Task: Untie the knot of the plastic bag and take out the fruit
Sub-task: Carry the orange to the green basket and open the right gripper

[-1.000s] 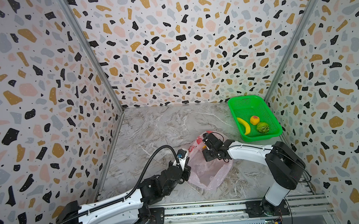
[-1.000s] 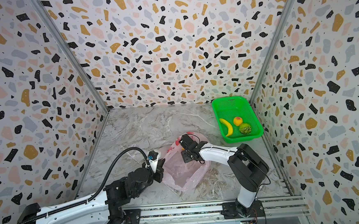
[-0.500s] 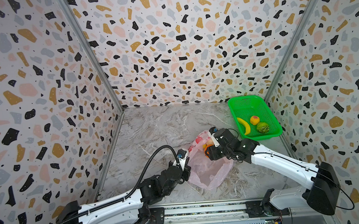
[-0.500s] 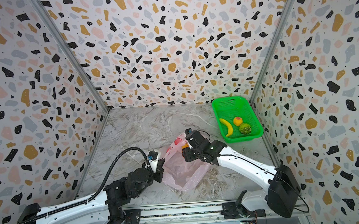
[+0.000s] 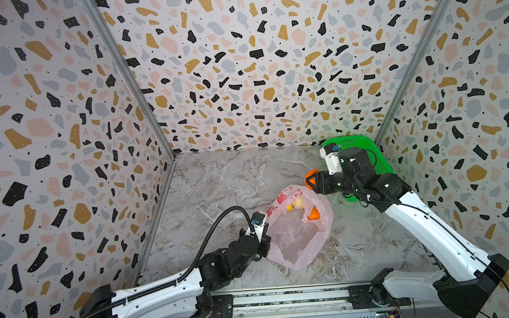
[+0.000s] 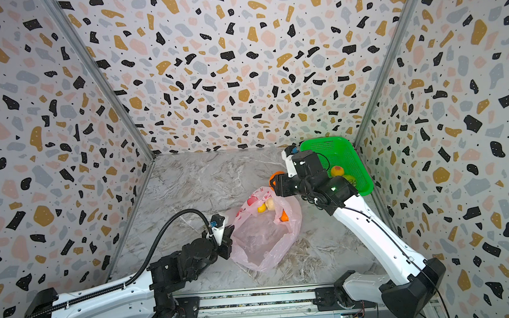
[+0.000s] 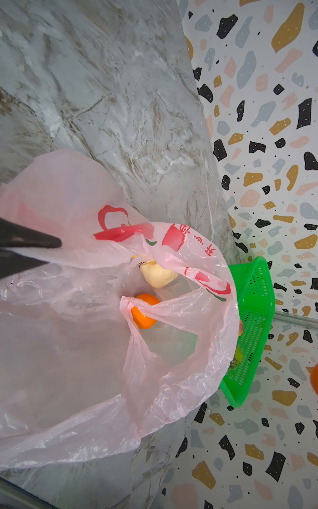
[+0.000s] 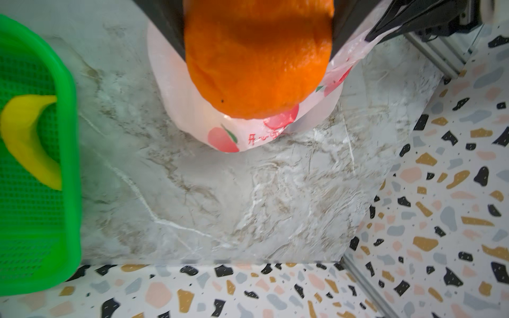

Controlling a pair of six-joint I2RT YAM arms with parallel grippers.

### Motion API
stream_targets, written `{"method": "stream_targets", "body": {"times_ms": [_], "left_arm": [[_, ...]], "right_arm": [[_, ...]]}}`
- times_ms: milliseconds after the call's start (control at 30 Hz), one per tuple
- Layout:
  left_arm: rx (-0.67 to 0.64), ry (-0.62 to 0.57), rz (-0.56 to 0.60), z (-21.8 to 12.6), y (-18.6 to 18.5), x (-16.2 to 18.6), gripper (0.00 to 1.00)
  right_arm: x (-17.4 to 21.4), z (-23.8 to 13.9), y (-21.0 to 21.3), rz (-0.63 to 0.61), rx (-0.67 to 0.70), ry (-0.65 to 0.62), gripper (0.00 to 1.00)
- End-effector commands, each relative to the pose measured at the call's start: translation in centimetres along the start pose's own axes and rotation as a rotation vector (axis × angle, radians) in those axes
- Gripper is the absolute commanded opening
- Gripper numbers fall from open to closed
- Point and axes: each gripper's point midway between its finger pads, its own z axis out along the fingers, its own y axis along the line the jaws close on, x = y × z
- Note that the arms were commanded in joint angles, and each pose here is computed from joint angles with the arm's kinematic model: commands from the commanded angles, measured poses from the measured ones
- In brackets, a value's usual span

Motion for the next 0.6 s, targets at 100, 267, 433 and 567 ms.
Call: {"method": "stream_targets", "body": {"times_ms": [100,267,433,567], "left_arm": [[0.008,-0.047,-0.011,-0.1,-0.4,-1.5,0.00],[0.010,-0.048,-0.008,-0.2,-0.4,-1.6,0.00],[0.007,-0.051,-0.014,-0.4,-0.2,-1.5,0.00],[0.008,-0.054,-0.016,-0.5,-0.2,-1.6,0.00]], "right_arm": [[-3.1,1.4,-7.9,0.066,0.110,-0.064,0.58],[-3.0,3.8,-15.9,0.183,0.234,-0.083,0.57],[-2.5,5.3,-22.9,0.268,0.383,-0.096,0.58],[-1.2,7.4,-26.5,0.305,0.440,-0.048,0.58]]}}
